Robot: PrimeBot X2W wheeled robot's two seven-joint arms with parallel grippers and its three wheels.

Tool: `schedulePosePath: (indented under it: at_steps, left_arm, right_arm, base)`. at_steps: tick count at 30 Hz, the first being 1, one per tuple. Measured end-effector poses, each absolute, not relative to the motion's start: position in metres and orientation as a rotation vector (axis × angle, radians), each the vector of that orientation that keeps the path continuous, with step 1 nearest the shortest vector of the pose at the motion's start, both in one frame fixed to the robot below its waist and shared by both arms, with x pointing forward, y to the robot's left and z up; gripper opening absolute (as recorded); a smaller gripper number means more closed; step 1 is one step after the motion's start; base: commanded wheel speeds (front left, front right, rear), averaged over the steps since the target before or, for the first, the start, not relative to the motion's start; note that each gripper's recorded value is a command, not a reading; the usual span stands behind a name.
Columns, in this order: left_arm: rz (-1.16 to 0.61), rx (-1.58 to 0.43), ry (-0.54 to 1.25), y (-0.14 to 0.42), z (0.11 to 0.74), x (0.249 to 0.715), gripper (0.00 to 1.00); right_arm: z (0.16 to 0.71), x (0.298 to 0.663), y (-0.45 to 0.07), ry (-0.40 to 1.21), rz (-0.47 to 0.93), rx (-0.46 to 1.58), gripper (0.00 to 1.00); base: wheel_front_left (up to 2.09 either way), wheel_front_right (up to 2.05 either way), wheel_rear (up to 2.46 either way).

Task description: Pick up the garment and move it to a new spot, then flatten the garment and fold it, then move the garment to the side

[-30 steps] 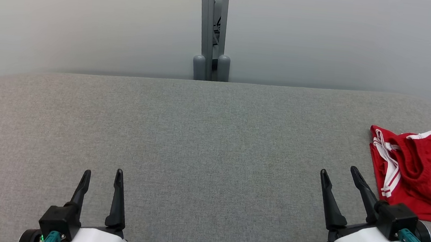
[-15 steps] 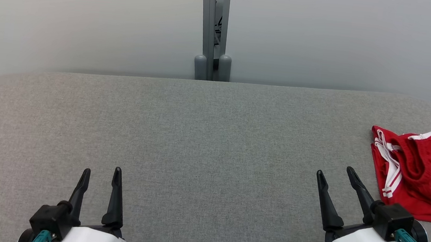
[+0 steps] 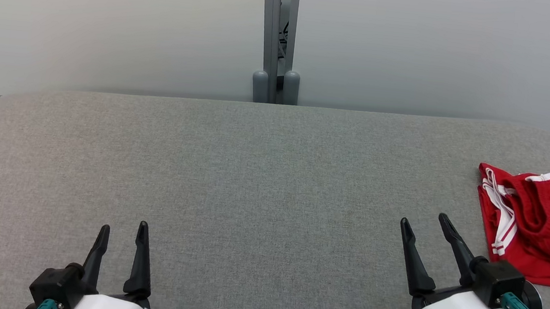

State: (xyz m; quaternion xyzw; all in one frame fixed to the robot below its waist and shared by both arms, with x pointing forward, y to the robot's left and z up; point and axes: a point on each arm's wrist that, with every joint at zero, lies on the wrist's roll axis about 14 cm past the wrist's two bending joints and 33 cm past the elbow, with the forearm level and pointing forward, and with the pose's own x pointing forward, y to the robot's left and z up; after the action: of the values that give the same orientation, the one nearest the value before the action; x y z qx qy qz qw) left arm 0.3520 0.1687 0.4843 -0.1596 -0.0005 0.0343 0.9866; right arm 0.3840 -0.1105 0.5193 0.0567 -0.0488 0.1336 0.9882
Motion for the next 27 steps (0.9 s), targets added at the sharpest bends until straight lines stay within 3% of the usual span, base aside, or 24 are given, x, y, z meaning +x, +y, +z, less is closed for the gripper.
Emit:
schedulePosePath:
  at_steps: [18, 19, 27]
  left_arm:
    - [0.087, -0.346, 0.016, 0.174, 0.478, 0.349, 1.0]
    - [0.089, -0.35, 0.017, 0.174, 0.478, 0.349, 0.0]
    - [0.108, -0.36, 0.132, 0.172, 0.443, 0.331, 0.0]
  right_arm:
    - [0.518, 0.385, -0.105, -0.092, 0.283, 0.115, 1.0]
    - [0.517, 0.385, -0.105, -0.091, 0.285, 0.115, 0.0]
    - [0.476, 0.367, -0.105, 0.037, 0.267, 0.144, 0.0]
  base:
    - [0.0, 0.0, 0.0]
    - [0.0, 0.0, 0.0]
    - [0.0, 0.0, 0.0]
